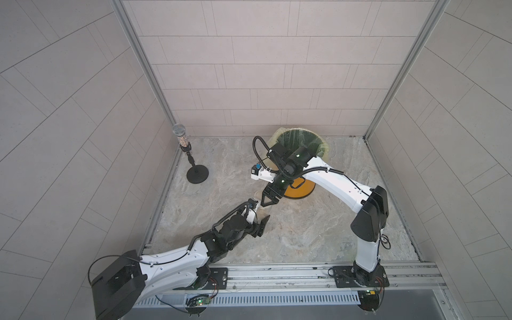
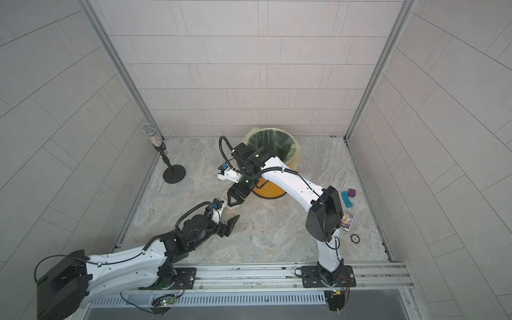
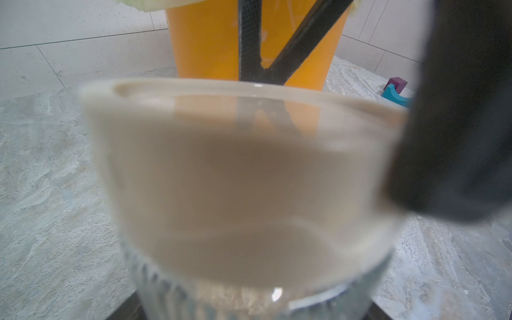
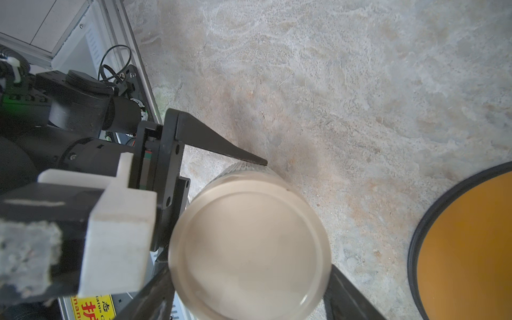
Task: Empty expired oatmeal from jars
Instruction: Unscrew the lid from the jar, then open the lid of the jar.
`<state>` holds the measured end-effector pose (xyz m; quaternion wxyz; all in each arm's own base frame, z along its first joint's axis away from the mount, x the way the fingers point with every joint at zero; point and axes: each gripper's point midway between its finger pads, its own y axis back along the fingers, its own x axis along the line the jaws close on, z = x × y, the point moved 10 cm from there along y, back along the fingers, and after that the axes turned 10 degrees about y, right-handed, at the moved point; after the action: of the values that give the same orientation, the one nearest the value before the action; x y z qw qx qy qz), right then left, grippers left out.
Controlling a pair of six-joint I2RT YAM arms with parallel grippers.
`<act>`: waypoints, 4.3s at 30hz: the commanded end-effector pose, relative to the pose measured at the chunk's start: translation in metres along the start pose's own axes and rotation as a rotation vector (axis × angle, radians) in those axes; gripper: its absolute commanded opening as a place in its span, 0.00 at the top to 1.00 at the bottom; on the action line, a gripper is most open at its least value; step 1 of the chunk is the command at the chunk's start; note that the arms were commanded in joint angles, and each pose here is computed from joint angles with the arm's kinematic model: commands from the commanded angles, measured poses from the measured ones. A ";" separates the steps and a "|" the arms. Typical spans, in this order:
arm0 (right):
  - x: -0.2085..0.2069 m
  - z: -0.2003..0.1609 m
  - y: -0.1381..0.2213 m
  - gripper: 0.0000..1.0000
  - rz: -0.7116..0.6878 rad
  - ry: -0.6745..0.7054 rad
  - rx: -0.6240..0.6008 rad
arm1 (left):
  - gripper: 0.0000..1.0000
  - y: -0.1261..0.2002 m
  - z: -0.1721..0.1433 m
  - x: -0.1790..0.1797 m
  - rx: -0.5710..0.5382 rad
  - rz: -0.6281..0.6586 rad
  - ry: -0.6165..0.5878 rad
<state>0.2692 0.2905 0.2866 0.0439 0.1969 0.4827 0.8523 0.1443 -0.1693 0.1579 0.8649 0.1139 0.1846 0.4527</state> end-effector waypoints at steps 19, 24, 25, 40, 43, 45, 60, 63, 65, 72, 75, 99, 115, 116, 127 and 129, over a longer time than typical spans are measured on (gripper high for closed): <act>0.003 -0.016 0.003 0.53 0.081 0.240 0.116 | 1.00 0.027 0.055 -0.006 -0.221 -0.111 0.094; 0.002 -0.009 0.010 0.36 0.063 0.222 0.053 | 1.00 0.026 0.064 -0.011 -0.219 -0.128 0.096; 0.001 -0.006 0.013 0.29 0.050 0.198 0.031 | 1.00 0.026 0.064 -0.012 -0.217 -0.135 0.095; 0.009 0.012 0.041 0.00 -0.020 0.149 -0.144 | 1.00 0.019 0.054 -0.011 -0.151 -0.135 0.085; 0.006 0.014 0.038 0.00 -0.017 0.132 -0.143 | 1.00 0.019 0.055 -0.012 -0.162 -0.134 0.090; 0.003 0.014 0.034 0.00 -0.020 0.122 -0.128 | 1.00 0.018 0.057 -0.013 -0.163 -0.141 0.089; 0.000 0.006 0.020 0.01 0.025 0.109 -0.055 | 1.00 0.017 0.063 -0.015 -0.183 -0.141 0.085; 0.000 0.007 0.021 0.01 0.028 0.107 -0.064 | 1.00 0.016 0.064 -0.015 -0.178 -0.139 0.084; 0.000 0.008 0.020 0.02 0.034 0.101 -0.067 | 1.00 0.016 0.063 -0.015 -0.176 -0.139 0.084; 0.000 0.007 0.017 0.15 0.059 0.099 -0.060 | 1.00 0.016 0.062 -0.015 -0.173 -0.137 0.082; 0.001 0.007 0.016 0.44 0.078 0.111 -0.058 | 1.00 0.018 0.064 -0.015 -0.177 -0.138 0.084; 0.025 -0.027 0.032 0.75 0.118 0.672 0.124 | 1.00 0.035 0.082 -0.013 -0.228 -0.175 0.107; 0.025 -0.018 0.033 0.69 0.148 0.760 0.139 | 1.00 0.031 0.080 -0.013 -0.234 -0.178 0.099; 0.028 -0.016 0.036 0.70 0.160 0.750 0.113 | 1.00 0.031 0.080 -0.013 -0.236 -0.177 0.098; 0.024 -0.007 0.073 0.74 0.158 0.541 0.057 | 1.00 0.032 0.080 -0.012 -0.286 -0.183 0.058; 0.020 -0.014 0.081 0.76 0.115 0.484 0.082 | 1.00 0.033 0.080 -0.012 -0.298 -0.183 0.054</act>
<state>0.2625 0.2608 0.3482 -0.1430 -0.0498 0.4781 0.8652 0.1446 -0.1630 0.2050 0.8943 0.0557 0.1891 0.4017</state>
